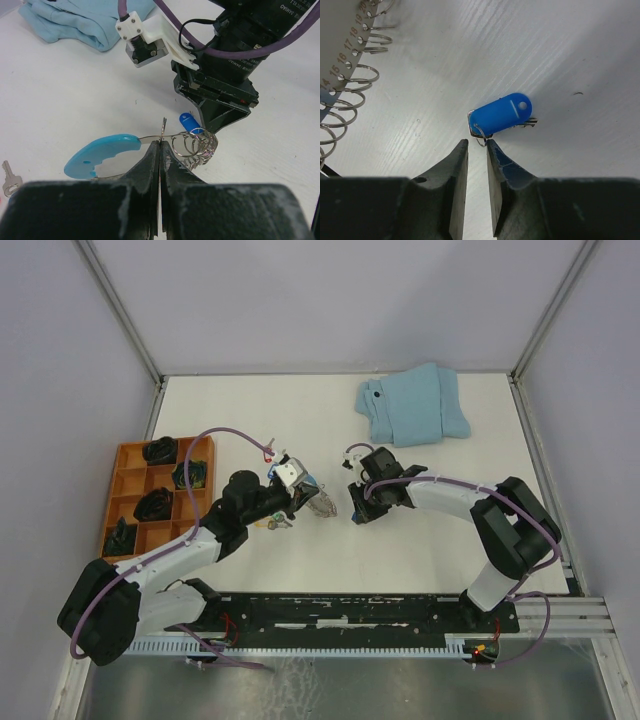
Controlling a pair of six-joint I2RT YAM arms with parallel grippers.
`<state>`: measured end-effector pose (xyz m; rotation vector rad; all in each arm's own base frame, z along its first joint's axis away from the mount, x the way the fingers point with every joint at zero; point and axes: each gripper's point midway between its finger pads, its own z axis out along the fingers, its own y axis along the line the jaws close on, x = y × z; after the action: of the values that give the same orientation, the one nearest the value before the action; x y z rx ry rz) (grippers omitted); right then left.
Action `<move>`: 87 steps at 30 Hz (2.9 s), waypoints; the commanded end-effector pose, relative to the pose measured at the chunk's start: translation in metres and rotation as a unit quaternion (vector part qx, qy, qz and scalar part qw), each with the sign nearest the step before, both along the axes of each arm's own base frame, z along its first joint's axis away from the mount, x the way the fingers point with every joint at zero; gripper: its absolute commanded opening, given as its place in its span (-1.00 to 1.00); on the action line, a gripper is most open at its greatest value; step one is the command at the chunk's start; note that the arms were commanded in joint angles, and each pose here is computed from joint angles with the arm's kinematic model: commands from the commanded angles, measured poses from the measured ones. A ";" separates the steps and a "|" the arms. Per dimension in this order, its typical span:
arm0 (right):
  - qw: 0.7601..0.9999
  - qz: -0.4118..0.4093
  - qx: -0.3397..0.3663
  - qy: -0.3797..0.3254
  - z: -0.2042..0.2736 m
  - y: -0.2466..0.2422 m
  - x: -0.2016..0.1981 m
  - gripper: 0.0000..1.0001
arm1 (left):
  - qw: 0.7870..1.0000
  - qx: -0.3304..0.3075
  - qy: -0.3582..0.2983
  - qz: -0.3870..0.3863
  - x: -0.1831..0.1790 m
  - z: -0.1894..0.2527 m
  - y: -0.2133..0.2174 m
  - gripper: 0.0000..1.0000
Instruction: Put the keys on the keyring
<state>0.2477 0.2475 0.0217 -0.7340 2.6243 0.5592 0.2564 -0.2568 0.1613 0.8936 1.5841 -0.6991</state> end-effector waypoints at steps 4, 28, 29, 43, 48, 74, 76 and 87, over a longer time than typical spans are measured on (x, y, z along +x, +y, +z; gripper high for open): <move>0.999 0.014 0.031 -0.022 0.025 0.013 0.011 -0.53 | 0.998 -0.017 -0.053 -0.006 0.005 0.025 -0.002 -0.95; 1.000 0.006 0.019 0.003 0.011 0.015 0.012 -0.65 | 0.998 -0.017 -0.053 -0.006 0.004 0.025 -0.002 -0.95; 1.000 0.006 0.018 0.004 0.010 0.015 0.012 -0.65 | 0.998 -0.017 -0.053 -0.006 0.004 0.025 -0.002 -0.95; 1.000 0.009 0.012 0.005 0.010 0.011 0.009 -0.73 | 0.998 -0.017 -0.054 -0.006 0.004 0.025 -0.002 -0.95; 1.000 0.009 0.013 0.004 0.009 0.013 0.010 -0.73 | 0.998 -0.017 -0.055 -0.007 0.004 0.025 -0.002 -0.95; 0.971 0.122 0.082 -0.190 0.117 0.014 0.020 -0.99 | 0.996 -0.010 -0.075 -0.053 -0.003 0.027 -0.011 -0.95; 0.960 0.129 0.096 -0.229 0.135 0.014 0.020 -0.99 | 0.995 -0.010 -0.078 -0.061 -0.004 0.030 -0.013 -0.95; 0.900 0.197 0.195 -0.338 0.192 0.024 -0.006 -0.99 | 0.988 0.007 -0.094 -0.120 -0.014 0.035 -0.022 -0.95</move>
<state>0.2523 0.2555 0.1862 -0.9958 1.8596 0.6521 0.2396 -0.2690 0.1656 1.0678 1.4795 -0.7612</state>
